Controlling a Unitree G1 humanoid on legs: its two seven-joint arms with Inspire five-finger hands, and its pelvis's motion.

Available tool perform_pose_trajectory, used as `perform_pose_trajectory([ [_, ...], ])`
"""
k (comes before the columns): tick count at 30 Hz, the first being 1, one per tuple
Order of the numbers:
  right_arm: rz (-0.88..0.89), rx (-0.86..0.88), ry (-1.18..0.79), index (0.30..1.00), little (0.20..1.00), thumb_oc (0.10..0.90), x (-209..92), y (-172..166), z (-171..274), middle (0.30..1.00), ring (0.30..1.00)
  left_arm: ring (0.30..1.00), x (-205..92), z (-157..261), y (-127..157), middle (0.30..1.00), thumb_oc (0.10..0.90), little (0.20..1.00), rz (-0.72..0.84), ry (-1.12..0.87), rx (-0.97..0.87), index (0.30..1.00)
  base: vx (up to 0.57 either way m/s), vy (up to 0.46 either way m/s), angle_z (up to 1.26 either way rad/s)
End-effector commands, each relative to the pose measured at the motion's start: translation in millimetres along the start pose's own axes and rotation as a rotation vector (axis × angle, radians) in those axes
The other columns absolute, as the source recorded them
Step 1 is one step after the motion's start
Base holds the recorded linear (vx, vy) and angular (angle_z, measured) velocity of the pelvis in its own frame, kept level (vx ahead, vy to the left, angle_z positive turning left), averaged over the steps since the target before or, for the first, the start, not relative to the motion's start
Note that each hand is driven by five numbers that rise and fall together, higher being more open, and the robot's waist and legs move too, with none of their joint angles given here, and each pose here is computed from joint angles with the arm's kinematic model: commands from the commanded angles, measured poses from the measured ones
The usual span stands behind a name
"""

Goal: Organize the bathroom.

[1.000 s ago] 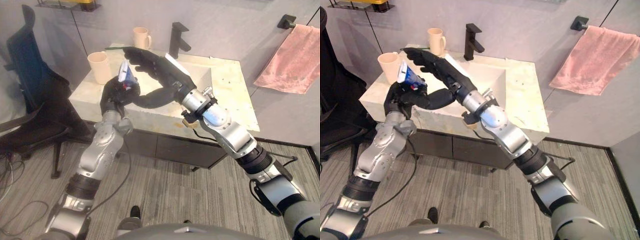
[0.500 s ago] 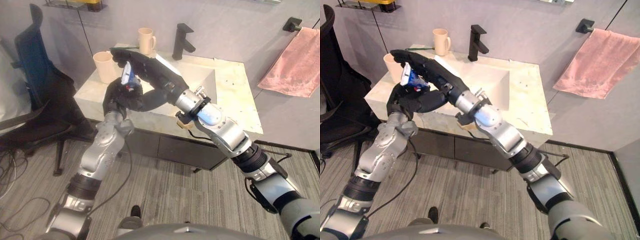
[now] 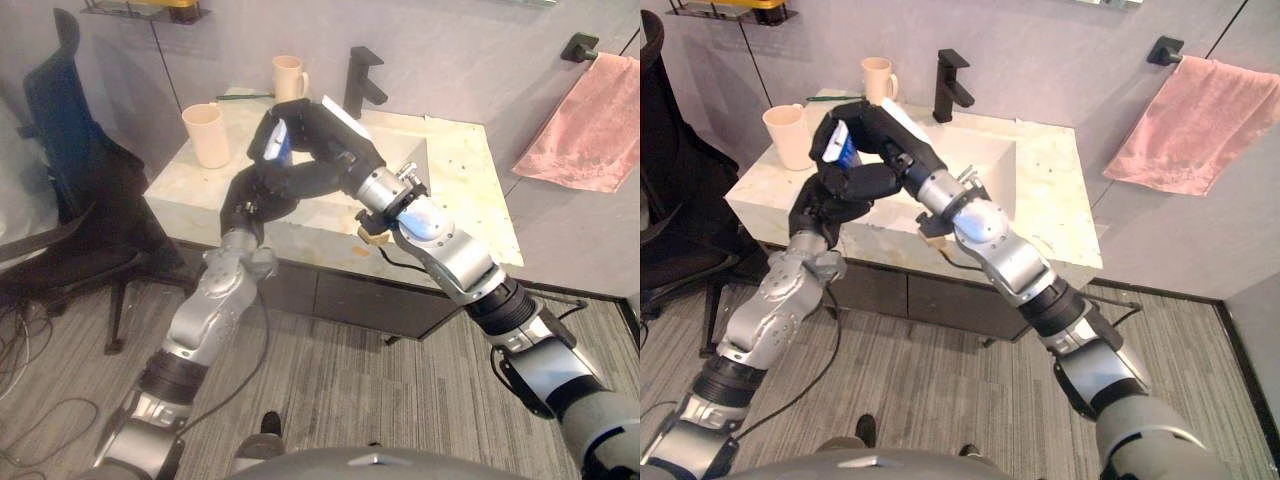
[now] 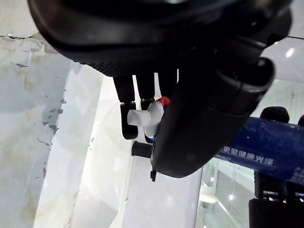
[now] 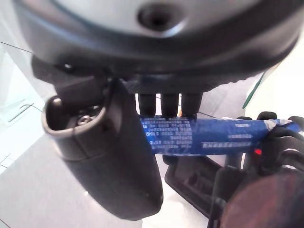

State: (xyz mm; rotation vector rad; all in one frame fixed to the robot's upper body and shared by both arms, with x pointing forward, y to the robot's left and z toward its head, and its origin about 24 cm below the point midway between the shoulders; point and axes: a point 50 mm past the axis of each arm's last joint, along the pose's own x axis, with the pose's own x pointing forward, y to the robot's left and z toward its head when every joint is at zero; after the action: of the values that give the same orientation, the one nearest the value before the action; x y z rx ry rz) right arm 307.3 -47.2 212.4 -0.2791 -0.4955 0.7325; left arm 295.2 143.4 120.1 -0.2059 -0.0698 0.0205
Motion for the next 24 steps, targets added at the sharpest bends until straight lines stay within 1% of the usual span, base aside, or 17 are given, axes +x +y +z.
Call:
perform_pose_trajectory([
  [1, 0.032, 0.016, -0.228, 0.900, 0.900, 0.800, 17, 2, 48, 0.900, 0.900, 0.300, 14, 62, -10, 0.300, 0.400, 0.300, -0.023, -0.313, -0.004, 0.300, 0.00, 0.000, 0.00],
  [13, -0.003, 0.029, -0.171, 0.900, 0.900, 0.800, 9, 1, 32, 0.900, 0.900, 0.300, 12, 61, -5, 0.300, 0.400, 0.300, 0.000, -0.318, -0.006, 0.300, 0.00, 0.000, 0.00],
  [19, -0.058, 0.039, -0.179, 0.900, 0.900, 0.800, 3, -5, 30, 0.900, 0.900, 0.300, 12, 60, -4, 0.300, 0.400, 0.300, 0.007, -0.317, -0.007, 0.300, 0.00, 0.000, 0.00],
  [24, -0.063, 0.034, -0.193, 0.900, 0.900, 0.800, 1, -7, 31, 0.900, 0.900, 0.300, 12, 60, -3, 0.300, 0.400, 0.300, 0.008, -0.314, -0.003, 0.300, 0.00, 0.000, 0.00],
])
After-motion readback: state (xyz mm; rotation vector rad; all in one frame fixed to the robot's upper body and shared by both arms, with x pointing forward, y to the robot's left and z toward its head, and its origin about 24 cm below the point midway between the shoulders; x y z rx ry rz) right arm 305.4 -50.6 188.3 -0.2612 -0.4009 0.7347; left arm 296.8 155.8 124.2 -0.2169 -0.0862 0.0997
